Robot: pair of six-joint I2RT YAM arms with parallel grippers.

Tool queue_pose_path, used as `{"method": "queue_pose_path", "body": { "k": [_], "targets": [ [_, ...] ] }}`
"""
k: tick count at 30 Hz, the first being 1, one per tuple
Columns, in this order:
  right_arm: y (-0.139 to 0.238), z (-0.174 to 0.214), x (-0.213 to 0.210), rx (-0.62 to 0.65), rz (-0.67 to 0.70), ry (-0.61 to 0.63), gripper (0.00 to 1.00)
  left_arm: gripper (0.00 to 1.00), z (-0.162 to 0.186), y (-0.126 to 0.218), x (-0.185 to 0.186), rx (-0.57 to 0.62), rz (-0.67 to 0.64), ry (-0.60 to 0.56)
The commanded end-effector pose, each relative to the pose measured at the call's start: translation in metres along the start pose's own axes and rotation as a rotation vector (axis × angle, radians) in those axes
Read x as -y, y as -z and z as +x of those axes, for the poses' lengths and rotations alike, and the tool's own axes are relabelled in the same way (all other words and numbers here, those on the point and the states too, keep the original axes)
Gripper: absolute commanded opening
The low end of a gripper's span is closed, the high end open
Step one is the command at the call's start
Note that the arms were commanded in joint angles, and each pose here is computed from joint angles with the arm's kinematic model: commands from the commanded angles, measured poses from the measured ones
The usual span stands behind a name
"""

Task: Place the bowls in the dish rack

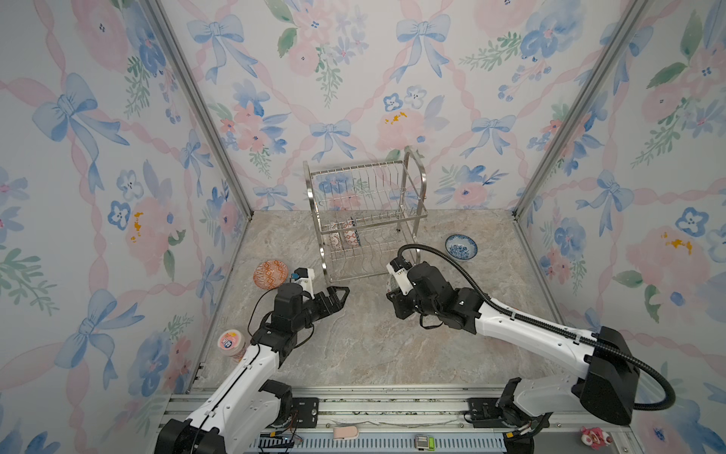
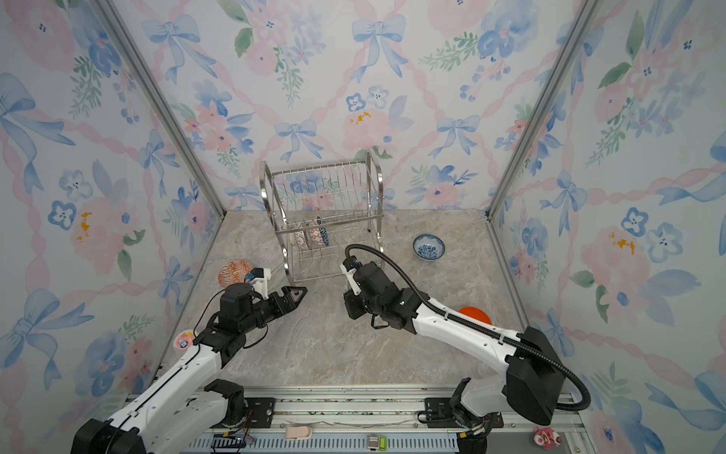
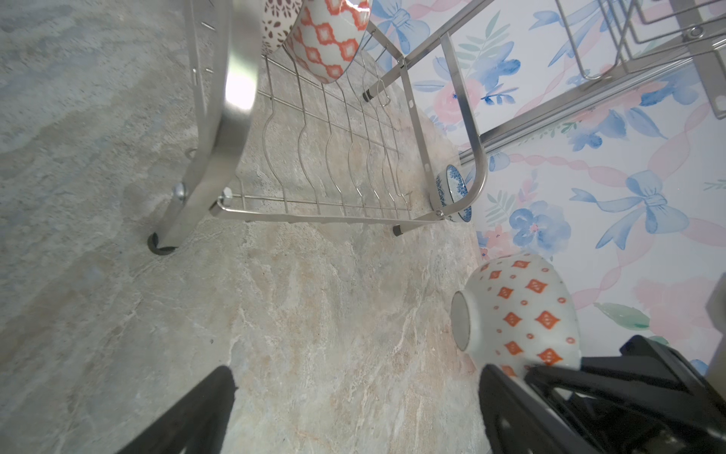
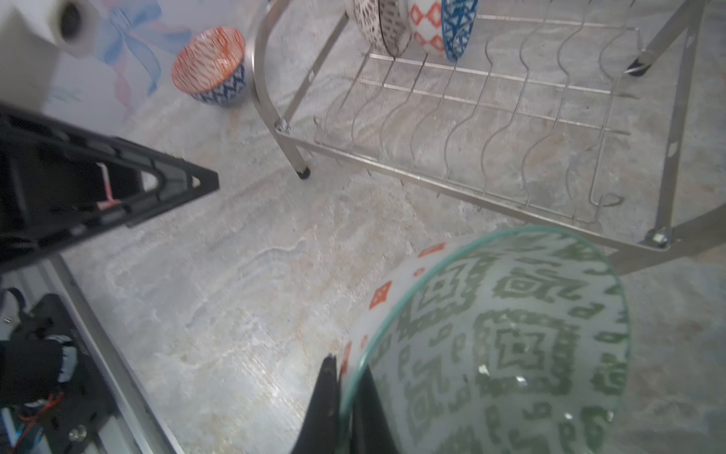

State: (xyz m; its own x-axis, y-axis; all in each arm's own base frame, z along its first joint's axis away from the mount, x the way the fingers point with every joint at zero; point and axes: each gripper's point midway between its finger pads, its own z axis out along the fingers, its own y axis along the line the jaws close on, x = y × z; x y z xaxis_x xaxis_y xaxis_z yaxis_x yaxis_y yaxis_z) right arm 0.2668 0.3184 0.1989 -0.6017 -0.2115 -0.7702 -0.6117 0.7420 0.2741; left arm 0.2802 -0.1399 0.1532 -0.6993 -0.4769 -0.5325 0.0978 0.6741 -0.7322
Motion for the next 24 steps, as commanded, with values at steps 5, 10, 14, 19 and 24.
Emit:
{"method": "queue_pose_path", "body": {
  "k": [5, 10, 14, 19, 24],
  "targets": [
    [0.000, -0.071, -0.025, 0.272, -0.277, -0.129, 0.00, 0.98, -0.013, 0.002, 0.011, 0.019, 0.019, -0.026],
    [-0.018, -0.098, -0.015, 0.365, -0.413, -0.221, 0.00, 0.98, -0.016, 0.001, 0.014, 0.014, 0.021, -0.036],
    [-0.033, -0.114, -0.001, 0.404, -0.468, -0.275, 0.00, 0.98, -0.018, 0.001, 0.014, 0.009, 0.016, -0.046],
    [-0.060, -0.122, 0.016, 0.414, -0.517, -0.311, 0.00, 0.98, -0.023, 0.002, 0.014, 0.013, 0.002, -0.062],
    [-0.078, -0.130, 0.027, 0.430, -0.548, -0.339, 0.00, 0.98, -0.026, 0.000, 0.012, 0.012, -0.006, -0.063]
  ]
}}
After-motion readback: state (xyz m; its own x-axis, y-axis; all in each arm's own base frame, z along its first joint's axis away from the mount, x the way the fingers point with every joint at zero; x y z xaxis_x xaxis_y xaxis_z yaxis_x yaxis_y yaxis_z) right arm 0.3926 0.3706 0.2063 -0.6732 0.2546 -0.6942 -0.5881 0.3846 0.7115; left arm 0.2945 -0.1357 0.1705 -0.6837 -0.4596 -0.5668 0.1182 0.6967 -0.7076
